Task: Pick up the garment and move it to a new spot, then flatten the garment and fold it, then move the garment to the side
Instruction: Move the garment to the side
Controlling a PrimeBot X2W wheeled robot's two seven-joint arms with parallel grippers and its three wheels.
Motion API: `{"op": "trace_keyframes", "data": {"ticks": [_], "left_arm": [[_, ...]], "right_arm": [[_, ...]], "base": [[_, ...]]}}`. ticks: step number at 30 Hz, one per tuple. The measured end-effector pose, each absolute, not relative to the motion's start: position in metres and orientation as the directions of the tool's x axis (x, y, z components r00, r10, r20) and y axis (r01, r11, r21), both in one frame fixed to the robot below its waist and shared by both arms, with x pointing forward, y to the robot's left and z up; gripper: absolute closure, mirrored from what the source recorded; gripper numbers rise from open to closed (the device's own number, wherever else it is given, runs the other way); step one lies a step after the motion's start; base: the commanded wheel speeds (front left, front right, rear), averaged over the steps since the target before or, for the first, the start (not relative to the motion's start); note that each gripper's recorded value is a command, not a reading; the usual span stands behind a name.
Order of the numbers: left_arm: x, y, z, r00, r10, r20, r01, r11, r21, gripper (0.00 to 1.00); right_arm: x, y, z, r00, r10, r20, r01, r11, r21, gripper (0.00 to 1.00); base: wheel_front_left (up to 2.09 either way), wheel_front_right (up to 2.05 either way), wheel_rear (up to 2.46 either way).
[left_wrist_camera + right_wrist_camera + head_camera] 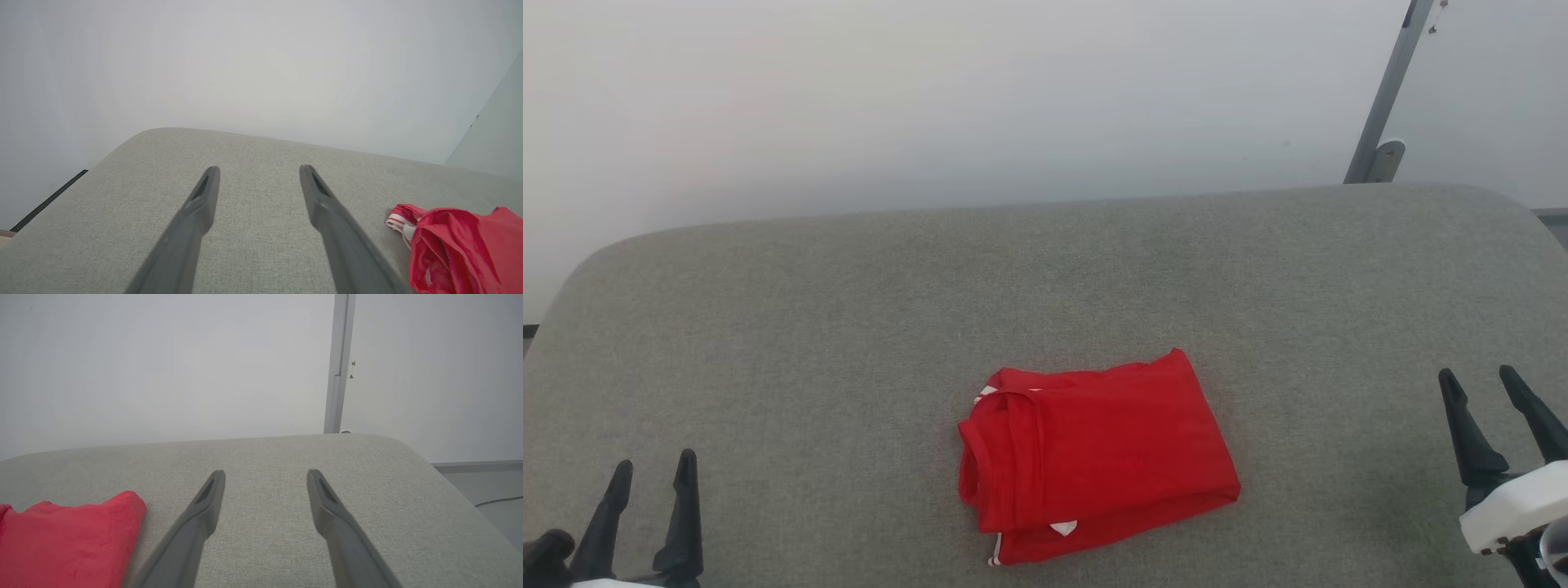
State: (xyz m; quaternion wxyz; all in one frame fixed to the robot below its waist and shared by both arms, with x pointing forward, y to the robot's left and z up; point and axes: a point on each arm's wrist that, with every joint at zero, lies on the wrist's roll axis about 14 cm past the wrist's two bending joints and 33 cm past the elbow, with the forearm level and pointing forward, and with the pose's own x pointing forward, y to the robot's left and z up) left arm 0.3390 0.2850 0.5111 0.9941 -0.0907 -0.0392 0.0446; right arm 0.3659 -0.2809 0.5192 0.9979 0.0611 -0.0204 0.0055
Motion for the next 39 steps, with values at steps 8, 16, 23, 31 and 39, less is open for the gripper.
{"op": "trace_keyframes", "data": {"ticks": [8, 16, 23, 31, 39], "left_arm": [[0.336, 0.287, 0.51, 0.992, 0.105, 0.069, -0.091, 0.978, -0.186, 0.0], [0.324, 0.296, 0.508, 0.988, 0.138, 0.063, -0.124, 0.973, -0.196, 0.0], [0.307, 0.307, 0.501, 0.982, 0.183, 0.043, -0.171, 0.963, -0.206, 0.0], [0.286, 0.319, 0.491, 0.97, 0.241, 0.013, -0.233, 0.948, -0.216, 0.0], [0.282, 0.324, 0.482, 0.961, 0.274, -0.021, -0.272, 0.936, -0.223, 0.0]], "right_arm": [[0.369, -0.27, 0.515, 0.999, 0.035, 0.03, -0.039, 0.991, 0.125, 0.0], [0.381, -0.224, 0.5, 0.983, 0.177, -0.057, -0.167, 0.974, 0.154, 0.0], [0.398, -0.17, 0.488, 0.928, 0.34, -0.153, -0.315, 0.935, 0.166, 0.0], [0.408, -0.13, 0.454, 0.822, 0.449, -0.351, -0.413, 0.893, 0.177, 0.0], [0.42, -0.117, 0.421, 0.679, 0.466, -0.568, -0.453, 0.874, 0.175, 0.0]], "base": [[0.0, 0.0, 0.0], [0.0, 0.0, 0.0], [0.0, 0.0, 0.0], [0.0, 0.0, 0.0], [0.0, 0.0, 0.0]]}}
